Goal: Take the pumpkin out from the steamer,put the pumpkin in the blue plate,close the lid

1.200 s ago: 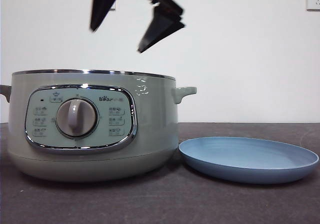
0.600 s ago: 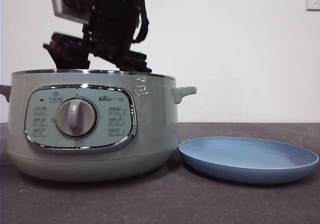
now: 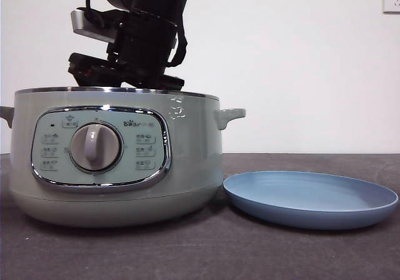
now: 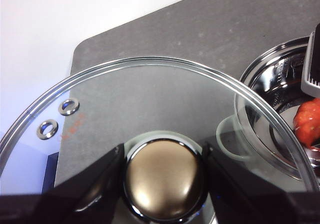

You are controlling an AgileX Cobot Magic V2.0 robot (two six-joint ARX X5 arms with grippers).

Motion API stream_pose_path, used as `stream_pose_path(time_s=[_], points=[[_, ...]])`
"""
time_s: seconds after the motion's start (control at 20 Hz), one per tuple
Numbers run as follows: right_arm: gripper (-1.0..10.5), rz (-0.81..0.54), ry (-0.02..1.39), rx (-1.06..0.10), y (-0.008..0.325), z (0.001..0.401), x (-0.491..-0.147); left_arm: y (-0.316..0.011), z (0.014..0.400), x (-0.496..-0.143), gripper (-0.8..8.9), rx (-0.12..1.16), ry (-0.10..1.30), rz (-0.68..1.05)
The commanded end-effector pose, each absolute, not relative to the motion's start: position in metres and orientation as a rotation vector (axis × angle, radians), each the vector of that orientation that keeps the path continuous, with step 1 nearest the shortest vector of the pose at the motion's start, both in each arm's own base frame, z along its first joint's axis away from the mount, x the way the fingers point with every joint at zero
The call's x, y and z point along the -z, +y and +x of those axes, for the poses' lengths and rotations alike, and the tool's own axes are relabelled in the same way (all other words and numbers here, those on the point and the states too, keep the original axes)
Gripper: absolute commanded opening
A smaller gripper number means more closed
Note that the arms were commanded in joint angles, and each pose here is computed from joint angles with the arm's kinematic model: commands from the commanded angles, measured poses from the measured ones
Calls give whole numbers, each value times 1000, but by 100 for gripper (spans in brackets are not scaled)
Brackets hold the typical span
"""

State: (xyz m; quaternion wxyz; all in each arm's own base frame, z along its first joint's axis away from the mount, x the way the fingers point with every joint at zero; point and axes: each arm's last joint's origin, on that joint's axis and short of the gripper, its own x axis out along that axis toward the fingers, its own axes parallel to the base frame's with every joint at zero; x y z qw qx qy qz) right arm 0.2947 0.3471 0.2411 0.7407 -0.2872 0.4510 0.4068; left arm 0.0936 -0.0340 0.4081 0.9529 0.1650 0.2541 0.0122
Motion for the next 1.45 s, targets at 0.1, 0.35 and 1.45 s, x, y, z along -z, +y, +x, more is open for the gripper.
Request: stream_pose_path(time_s=[0.1, 0.35, 1.45], points=[[-7, -638, 960, -819, 315, 283, -294, -33, 91, -417, -8, -30, 451, 310], [-8, -445, 1196, -558, 218, 271, -353, -35, 93, -421, -8, 16, 403, 270], [7, -282, 1108, -347, 154, 257, -194, -37, 96, -426, -8, 45, 350, 236]])
